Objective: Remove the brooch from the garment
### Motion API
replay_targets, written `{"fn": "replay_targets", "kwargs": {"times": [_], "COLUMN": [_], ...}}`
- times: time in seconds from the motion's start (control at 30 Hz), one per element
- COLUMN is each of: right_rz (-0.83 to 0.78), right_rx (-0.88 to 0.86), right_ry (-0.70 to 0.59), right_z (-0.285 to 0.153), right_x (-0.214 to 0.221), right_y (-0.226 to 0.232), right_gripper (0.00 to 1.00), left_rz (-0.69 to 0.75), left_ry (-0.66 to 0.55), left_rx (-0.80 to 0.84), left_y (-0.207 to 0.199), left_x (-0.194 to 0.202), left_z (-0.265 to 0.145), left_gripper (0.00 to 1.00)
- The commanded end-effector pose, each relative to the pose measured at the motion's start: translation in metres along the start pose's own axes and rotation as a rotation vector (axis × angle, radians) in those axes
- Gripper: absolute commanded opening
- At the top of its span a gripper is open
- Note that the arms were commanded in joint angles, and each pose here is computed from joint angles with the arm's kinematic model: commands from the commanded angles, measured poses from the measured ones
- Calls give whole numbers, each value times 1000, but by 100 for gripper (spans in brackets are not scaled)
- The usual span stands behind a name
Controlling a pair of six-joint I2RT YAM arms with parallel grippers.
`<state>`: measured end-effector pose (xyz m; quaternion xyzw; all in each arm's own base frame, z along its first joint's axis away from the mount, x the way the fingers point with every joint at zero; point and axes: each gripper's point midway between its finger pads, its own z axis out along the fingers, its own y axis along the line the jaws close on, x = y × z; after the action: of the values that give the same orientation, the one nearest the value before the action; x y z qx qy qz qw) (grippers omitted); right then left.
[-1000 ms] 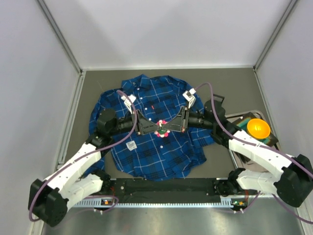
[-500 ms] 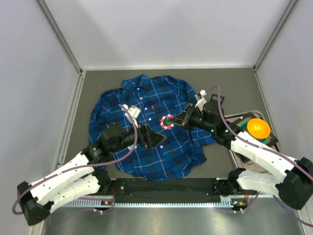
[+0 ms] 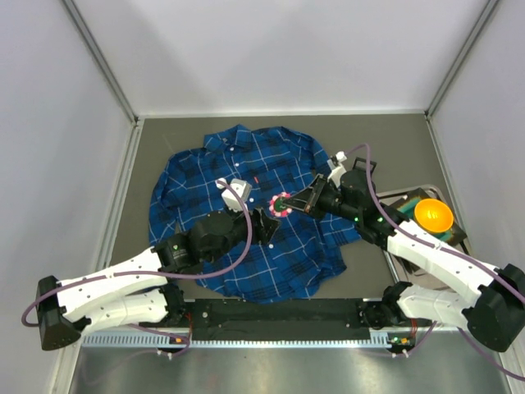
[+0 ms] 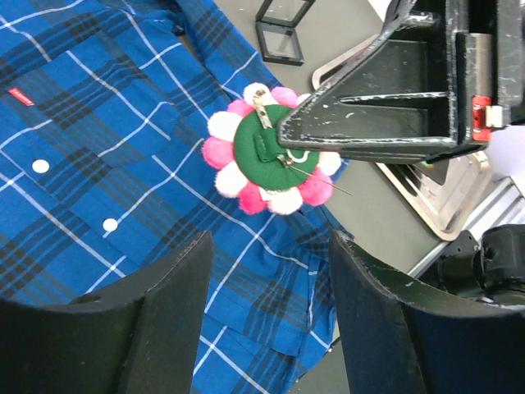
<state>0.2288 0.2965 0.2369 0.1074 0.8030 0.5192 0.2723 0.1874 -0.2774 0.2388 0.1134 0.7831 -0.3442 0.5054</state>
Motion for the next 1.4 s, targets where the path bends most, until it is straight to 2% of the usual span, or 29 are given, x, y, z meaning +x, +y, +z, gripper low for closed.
{"fn": "replay_targets", "kwargs": {"times": [0.0,0.1,0.17,0.23,0.4,0.8,1.07,1.2,1.37], "right_rz": [-53,-62,-78,-96,-121,-152,-166,-184,-211], "right_rx": [-120,-125,-142,-148,-164,-188,-189,-198,-207], "right_ry": [-1,3,8,20,40,60,85,95,95], "right_z": [-11,-12,-13,-13,-15,-21,-19,-20,-23], "right_x": [-6,-4,-3,1,7,16,25,28,31], "right_y": [37,36,41,43,45,47,45,44,40], "right_gripper": [0,0,0,0,0,0,0,0,0], "left_rz": [-6,-27,-37,-47,-92,-201,-278,-344,-399], "left_ry": [-66,-69,-60,-56,-67,-51,-55,-61,-84], "left_rx": [-4,20,11,6,-25,38,110,106,131], "left_y": [-4,-10,-9,-10,-2,0,-6,5,16], "left_x": [-23,-24,-22,-22,-29,-29,-27,-31,-33], "left_z": [-4,-3,0,1,1,8,9,10,6], "left_gripper": [63,69,76,78,78,79,86,85,75]}}
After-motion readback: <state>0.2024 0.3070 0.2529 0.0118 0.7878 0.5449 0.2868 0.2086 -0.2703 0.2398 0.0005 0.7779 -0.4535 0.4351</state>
